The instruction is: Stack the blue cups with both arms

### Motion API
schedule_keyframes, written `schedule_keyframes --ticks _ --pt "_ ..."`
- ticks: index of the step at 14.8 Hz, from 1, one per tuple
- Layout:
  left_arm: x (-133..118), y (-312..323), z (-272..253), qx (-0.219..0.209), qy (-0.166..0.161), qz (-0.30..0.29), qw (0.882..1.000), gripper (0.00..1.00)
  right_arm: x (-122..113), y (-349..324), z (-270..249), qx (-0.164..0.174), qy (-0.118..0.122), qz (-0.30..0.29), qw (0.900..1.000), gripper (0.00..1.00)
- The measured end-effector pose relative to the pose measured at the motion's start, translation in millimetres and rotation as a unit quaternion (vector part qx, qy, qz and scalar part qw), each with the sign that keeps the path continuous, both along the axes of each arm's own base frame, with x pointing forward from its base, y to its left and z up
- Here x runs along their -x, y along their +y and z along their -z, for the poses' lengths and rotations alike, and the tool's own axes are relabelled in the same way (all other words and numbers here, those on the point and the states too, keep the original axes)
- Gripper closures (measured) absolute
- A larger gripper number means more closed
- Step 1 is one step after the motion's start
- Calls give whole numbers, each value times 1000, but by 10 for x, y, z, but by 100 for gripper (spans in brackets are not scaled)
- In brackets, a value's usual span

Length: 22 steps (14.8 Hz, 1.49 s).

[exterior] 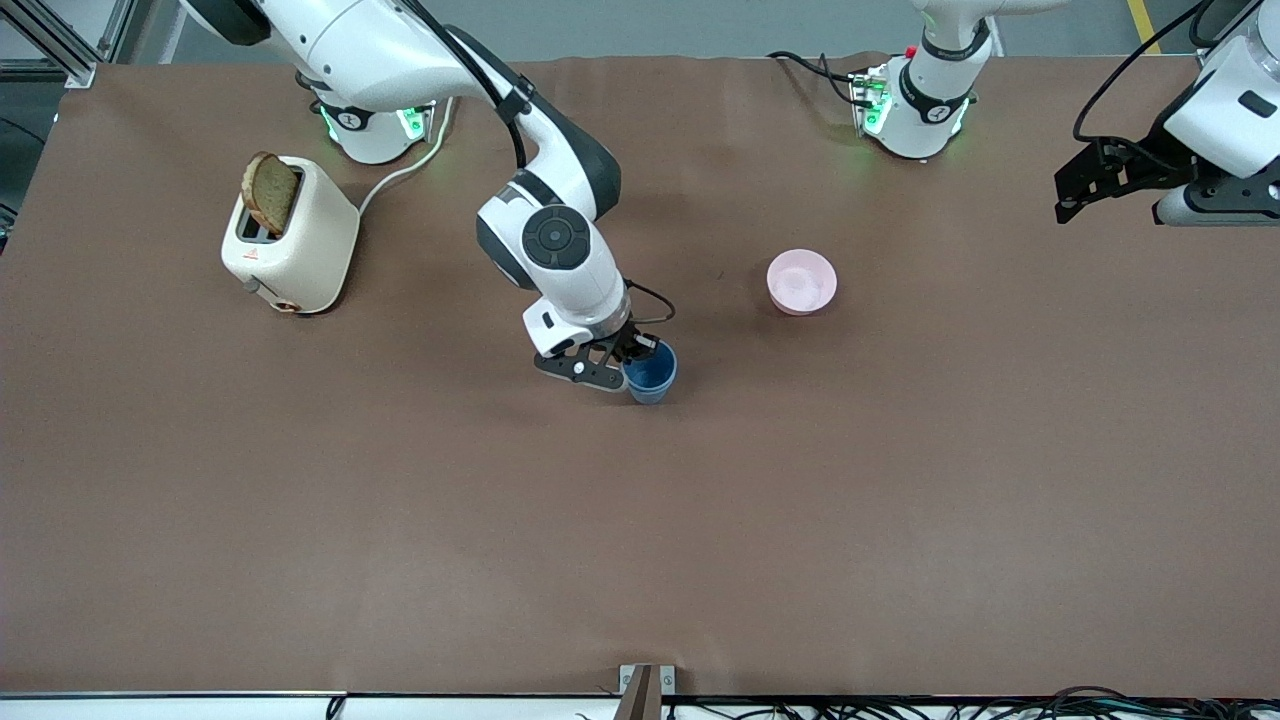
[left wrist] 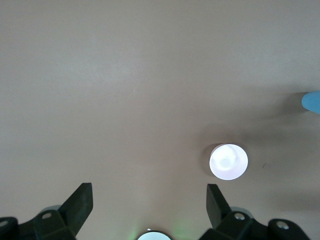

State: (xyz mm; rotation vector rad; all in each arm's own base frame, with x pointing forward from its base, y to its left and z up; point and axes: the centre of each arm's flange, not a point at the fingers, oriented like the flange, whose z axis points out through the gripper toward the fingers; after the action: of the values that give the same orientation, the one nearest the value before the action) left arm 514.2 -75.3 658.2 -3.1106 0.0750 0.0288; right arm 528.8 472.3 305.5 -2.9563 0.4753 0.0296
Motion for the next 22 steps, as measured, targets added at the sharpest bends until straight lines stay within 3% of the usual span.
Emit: schedule_keyframes --ticks 4,8,12,17,22 --pt "-5 2 2 0 0 0 1000 0 -114 -43 -193 -8 -13 9 1000 79" --pt "-11 15 -40 1 -5 -1 1000 0 -352 -443 -972 0 -31 37 999 42" --pt "-25 26 -42 1 -6 -2 1000 0 -520 -1521 -2048 44 -33 84 995 1" --pt "-42 35 -18 1 -3 -3 1000 0 -560 -3419 -2974 97 -27 57 993 0" --pt "-47 34 -9 2 -3 -3 1000 0 -334 -4784 -3393 118 -17 -20 993 0"
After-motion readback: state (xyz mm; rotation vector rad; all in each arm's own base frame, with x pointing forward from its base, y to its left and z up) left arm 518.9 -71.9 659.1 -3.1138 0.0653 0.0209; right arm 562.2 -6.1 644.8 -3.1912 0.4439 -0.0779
